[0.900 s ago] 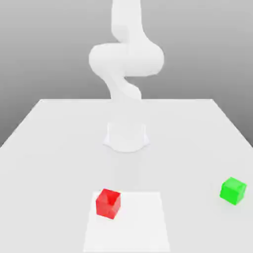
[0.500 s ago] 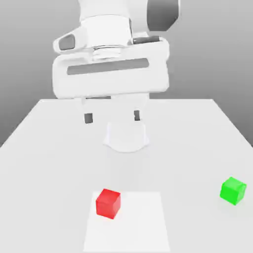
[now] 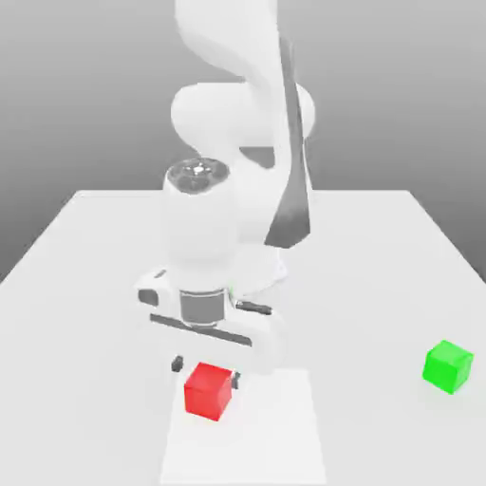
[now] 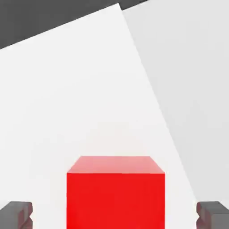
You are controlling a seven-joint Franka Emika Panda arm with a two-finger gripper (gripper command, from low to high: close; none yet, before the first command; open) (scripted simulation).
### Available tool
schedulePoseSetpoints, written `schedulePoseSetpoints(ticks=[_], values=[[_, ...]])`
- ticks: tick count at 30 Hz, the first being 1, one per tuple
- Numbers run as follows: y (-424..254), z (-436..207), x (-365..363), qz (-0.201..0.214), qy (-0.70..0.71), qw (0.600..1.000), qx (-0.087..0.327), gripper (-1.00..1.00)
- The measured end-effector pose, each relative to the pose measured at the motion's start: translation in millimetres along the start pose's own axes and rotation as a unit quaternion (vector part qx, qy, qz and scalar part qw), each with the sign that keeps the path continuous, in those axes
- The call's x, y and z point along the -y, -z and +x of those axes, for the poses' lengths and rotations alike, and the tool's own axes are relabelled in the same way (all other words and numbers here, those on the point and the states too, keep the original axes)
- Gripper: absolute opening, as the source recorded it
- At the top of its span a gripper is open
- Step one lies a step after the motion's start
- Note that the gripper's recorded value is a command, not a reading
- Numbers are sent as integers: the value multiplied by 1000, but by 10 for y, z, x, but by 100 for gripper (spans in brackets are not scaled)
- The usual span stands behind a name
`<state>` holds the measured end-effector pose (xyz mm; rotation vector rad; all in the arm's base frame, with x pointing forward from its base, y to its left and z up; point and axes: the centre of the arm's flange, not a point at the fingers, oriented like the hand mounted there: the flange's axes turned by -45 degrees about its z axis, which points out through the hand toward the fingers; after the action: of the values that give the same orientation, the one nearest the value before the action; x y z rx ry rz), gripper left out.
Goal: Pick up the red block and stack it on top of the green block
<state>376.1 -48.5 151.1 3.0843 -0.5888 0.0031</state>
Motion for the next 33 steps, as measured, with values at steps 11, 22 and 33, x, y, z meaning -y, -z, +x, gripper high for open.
schedulePoseSetpoints(ticks=[11, 22, 33], values=[[148, 17, 4, 0, 1, 1000, -2, -100], [646, 21, 242, 0, 117, 993, 1, -100], [780, -689, 1812, 0, 493, 870, 1, -100]])
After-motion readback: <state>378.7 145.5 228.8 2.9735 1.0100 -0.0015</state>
